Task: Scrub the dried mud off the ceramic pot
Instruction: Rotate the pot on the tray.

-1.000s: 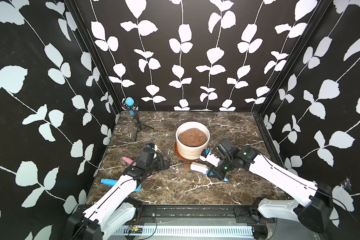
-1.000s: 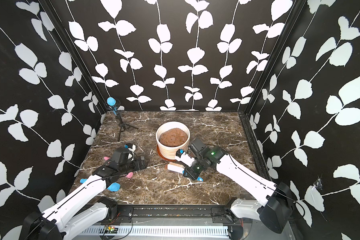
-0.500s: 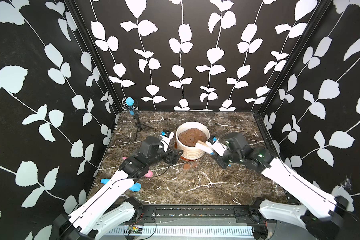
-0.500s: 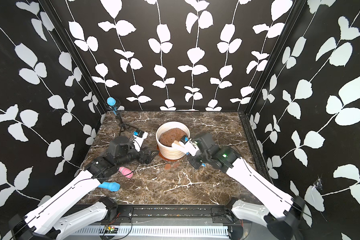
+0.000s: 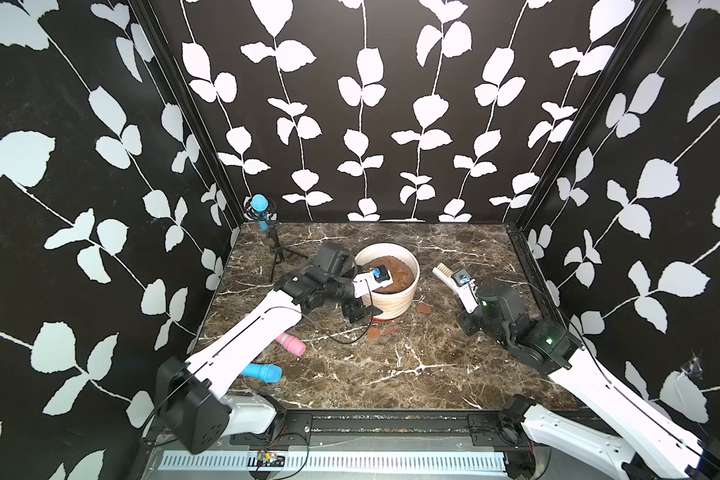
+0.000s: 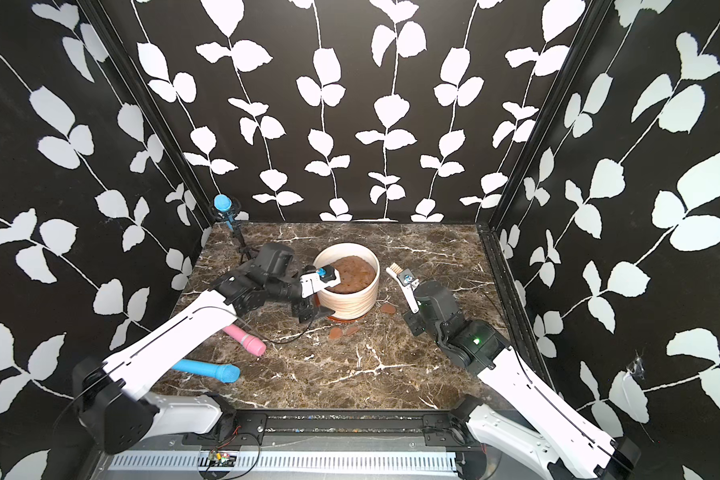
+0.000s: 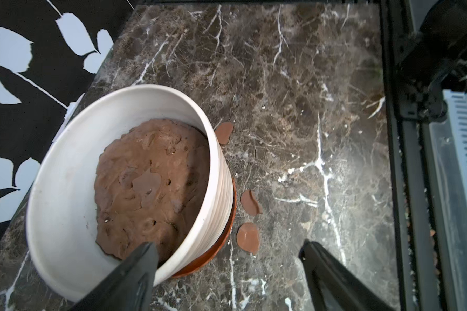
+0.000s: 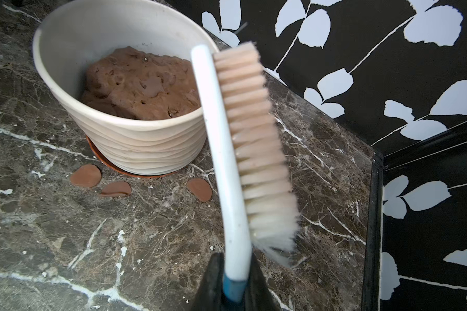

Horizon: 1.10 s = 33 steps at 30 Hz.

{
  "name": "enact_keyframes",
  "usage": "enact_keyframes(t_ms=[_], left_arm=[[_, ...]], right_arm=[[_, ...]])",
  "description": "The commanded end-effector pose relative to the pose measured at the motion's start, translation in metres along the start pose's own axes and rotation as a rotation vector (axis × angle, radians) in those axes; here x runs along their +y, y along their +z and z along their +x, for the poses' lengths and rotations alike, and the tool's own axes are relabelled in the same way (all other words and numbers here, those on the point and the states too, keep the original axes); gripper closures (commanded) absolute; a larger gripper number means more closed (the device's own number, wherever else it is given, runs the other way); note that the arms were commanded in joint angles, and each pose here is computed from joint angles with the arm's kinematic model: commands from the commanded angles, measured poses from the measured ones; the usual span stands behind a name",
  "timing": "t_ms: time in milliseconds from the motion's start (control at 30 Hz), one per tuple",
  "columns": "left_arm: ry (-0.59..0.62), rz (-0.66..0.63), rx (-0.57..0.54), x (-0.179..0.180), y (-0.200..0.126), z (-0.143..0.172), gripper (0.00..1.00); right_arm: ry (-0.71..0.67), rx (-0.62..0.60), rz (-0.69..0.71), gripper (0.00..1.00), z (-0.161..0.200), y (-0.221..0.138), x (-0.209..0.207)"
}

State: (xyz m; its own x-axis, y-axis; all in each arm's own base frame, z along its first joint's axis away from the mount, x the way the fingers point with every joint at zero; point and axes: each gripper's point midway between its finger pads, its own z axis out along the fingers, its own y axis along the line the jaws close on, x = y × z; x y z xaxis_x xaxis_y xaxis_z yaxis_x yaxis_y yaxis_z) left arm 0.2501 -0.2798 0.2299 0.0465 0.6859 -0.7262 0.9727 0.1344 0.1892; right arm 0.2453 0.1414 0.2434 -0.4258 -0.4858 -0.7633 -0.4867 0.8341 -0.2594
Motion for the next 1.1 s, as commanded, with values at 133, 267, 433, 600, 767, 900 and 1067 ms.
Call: enact_keyframes(t_ms=[133,267,433,600,767,900,1067], left_arm=[[0.111,0.132,0.185,0.001,0.033,0.033,0.37],[0.019,0.087,0.234,0.021,0.044,0.033,0.48],[-0.028,0.124,0.249,0.018,0.043,0.030,0.69],[-0.085,0.120,0.249,0.021,0.038,0.021,0.87],[-0.153,0.091,0.221,0.025,0.032,0.010,1.00],[-0.220,0.032,0.186,0.033,0.029,0.003,1.00],[-0.330,-0.078,0.163,0.049,0.028,0.002,1.00]], right_arm=[[0.052,-0.051,-0.051,1.00,-0.008,0.005,0.005],[0.065,-0.042,-0.138,1.00,-0.009,0.007,0.020],[0.056,-0.026,-0.186,1.00,-0.010,0.010,0.028],[0.059,-0.024,-0.289,1.00,-0.021,0.006,0.043],[0.018,0.002,-0.320,1.00,-0.020,0.013,0.050],[-0.036,0.062,-0.335,1.00,-0.009,0.020,0.054],[-0.106,0.097,-0.344,1.00,-0.002,0.020,0.055]])
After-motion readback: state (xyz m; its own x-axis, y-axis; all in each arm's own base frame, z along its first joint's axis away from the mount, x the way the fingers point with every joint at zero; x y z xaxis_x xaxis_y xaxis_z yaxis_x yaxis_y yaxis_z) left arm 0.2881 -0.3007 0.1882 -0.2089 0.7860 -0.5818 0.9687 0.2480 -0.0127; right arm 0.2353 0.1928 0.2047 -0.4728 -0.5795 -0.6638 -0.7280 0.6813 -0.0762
